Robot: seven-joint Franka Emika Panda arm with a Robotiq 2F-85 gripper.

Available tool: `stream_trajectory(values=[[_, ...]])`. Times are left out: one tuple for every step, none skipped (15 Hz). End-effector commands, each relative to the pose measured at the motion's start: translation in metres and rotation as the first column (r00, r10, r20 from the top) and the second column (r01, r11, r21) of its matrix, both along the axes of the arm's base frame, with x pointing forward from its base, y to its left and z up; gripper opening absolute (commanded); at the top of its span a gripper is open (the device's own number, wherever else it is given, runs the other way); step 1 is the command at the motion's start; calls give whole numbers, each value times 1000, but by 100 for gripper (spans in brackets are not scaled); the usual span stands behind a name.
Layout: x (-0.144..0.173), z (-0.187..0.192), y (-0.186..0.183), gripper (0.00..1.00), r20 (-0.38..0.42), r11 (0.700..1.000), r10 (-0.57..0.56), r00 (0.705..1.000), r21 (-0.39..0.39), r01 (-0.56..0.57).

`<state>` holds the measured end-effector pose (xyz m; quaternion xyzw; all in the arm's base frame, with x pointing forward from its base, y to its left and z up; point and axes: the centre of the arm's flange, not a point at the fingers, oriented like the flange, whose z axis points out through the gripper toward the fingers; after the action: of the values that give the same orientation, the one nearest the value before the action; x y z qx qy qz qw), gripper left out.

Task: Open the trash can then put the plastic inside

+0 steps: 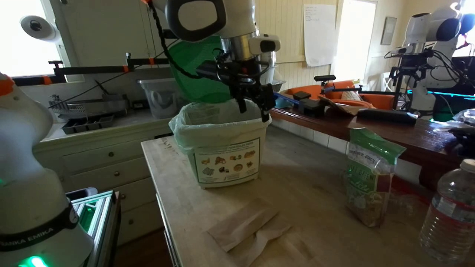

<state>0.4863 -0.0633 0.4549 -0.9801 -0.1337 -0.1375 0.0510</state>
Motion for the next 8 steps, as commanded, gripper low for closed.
stream_trajectory(values=[[-27, 21, -2, 100, 54, 998, -2, 999, 70, -1], [-33, 27, -4, 100, 77, 996, -15, 997, 84, 9], [-43, 36, -5, 100, 103, 995, -34, 994, 99, 23], [-52, 42, -9, 100, 126, 993, -56, 990, 110, 42], [-59, 44, -15, 100, 142, 991, -80, 987, 118, 64], [-68, 47, -21, 100, 158, 989, -113, 981, 113, 96], [-74, 47, -29, 100, 158, 984, -144, 977, 126, 125], [-81, 42, -38, 100, 153, 978, -174, 973, 140, 153]])
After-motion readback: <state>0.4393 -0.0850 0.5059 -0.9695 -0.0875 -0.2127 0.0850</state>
